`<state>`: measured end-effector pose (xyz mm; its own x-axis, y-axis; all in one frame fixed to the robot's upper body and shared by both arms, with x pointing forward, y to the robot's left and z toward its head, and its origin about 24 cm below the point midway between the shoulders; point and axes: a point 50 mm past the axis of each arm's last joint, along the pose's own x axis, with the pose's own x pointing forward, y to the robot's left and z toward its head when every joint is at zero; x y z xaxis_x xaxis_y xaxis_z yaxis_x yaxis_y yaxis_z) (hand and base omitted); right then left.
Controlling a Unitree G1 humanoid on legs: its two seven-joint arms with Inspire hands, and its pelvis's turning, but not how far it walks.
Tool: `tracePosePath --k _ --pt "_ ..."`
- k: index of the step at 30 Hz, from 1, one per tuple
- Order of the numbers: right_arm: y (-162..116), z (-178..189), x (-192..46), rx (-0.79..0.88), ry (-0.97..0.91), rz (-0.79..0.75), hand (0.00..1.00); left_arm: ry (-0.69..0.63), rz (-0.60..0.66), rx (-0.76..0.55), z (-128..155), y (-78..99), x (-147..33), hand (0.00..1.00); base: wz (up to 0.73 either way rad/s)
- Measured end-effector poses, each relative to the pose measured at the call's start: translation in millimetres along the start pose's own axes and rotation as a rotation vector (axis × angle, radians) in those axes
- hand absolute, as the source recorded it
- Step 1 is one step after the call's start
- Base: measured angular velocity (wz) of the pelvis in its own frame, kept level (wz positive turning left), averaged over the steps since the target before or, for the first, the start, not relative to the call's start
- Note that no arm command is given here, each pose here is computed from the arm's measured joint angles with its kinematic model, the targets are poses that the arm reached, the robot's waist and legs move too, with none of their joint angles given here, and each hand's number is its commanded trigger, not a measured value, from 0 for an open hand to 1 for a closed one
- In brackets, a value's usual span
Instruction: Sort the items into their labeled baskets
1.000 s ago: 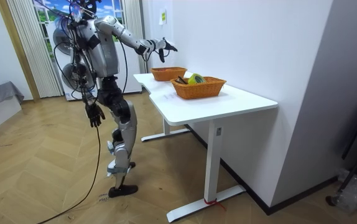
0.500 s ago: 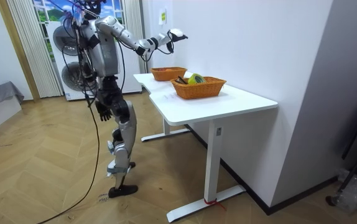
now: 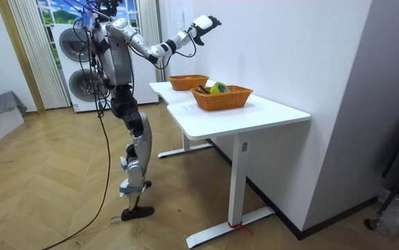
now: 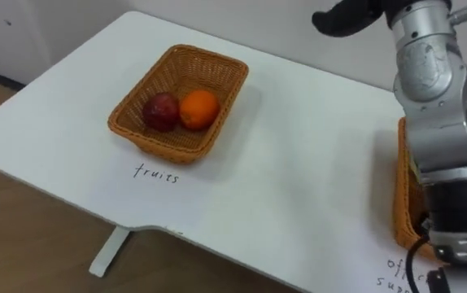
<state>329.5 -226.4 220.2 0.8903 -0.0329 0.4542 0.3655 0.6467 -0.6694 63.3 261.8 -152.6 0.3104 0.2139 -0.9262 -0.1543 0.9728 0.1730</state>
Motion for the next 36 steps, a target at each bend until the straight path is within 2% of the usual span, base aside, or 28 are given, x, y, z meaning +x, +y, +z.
tracePosePath --k 6,12,17,24,32,36 --pt "-7.5 -4.6 -10.4 0.014 0.004 -0.077 0.00 -0.012 -0.010 -0.040 1.9 -2.3 0.4 0.00 -0.35" --pt "-39.0 -13.2 -21.2 0.065 0.031 -0.255 0.00 -0.027 0.002 -0.055 -1.1 0.5 -0.4 0.00 -0.22" --pt "-50.2 -15.3 -45.1 0.098 0.006 -0.334 0.00 -0.014 0.014 -0.101 -8.6 -2.0 -0.8 0.00 -0.28" --pt "-61.4 -31.1 -63.0 0.089 0.046 -0.409 0.00 0.002 0.041 -0.106 -18.5 -3.7 -1.5 0.00 -0.25" --pt "-71.6 -64.6 -108.1 0.016 0.185 -0.503 0.00 0.014 0.054 -0.116 -29.0 -5.5 -3.6 0.00 -0.17" --pt "-79.3 -72.4 -122.1 -0.009 0.224 -0.576 0.00 0.022 0.055 -0.119 -33.3 -4.9 -4.7 0.00 -0.25"
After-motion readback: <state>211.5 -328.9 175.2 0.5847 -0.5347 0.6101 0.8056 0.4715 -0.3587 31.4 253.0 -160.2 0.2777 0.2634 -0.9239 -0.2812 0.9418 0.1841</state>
